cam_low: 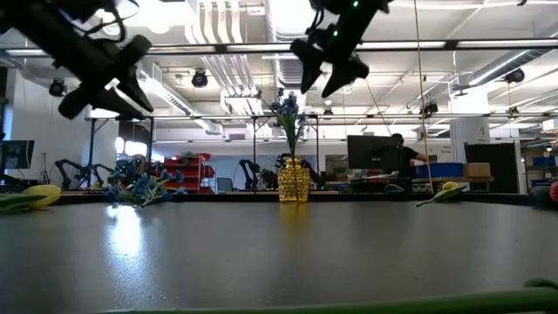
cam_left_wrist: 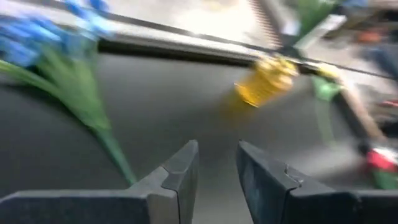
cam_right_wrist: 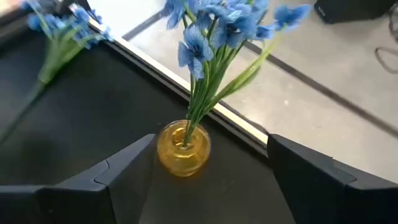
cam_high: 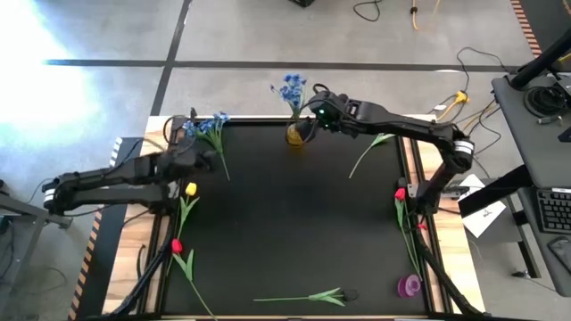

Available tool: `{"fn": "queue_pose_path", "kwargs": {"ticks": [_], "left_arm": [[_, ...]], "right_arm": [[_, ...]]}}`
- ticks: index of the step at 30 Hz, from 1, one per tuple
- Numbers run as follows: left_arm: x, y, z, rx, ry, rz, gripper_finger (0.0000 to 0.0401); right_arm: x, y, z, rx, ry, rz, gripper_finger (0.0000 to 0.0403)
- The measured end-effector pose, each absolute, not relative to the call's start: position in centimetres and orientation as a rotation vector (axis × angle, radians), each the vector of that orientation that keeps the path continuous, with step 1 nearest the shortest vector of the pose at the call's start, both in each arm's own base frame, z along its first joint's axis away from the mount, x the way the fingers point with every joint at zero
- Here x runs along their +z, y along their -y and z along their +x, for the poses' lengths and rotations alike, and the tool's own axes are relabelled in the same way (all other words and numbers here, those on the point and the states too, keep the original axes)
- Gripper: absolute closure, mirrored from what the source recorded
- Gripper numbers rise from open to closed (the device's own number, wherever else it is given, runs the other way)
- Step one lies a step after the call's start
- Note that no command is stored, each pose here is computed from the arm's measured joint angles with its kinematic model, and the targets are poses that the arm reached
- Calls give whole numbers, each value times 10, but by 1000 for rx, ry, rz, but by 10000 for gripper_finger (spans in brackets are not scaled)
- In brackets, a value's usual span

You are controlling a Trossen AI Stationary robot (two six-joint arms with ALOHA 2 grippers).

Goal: Sort flowers into vase by color
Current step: Put the blue flowers into the yellow vase

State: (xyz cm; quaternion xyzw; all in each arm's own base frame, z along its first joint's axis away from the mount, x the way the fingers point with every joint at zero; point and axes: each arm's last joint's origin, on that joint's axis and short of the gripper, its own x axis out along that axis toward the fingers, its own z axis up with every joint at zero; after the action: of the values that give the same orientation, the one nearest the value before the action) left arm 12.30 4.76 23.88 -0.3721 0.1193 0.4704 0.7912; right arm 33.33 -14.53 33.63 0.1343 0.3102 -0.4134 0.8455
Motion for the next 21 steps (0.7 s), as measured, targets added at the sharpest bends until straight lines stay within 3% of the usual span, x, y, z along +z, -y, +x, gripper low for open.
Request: {"fn": "queue_pose_path", "kwargs": {"ticks": [6, 10, 16, 21], "left_arm": [[232, -91, 140, 1287, -470, -844, 275], [220, -129, 152, 1317, -476, -921, 223], [200, -181, 152, 1557, -462, -1025, 134], [173, -211, 155, 1629, -562, -1131, 97]], "right_arm": [[367, 115, 316, -842, -568, 321, 92], [385, 90, 307, -808, -511, 297, 89], [401, 59, 289, -792, -477, 323, 92], [403, 37, 281, -776, -488, 327, 93]]}}
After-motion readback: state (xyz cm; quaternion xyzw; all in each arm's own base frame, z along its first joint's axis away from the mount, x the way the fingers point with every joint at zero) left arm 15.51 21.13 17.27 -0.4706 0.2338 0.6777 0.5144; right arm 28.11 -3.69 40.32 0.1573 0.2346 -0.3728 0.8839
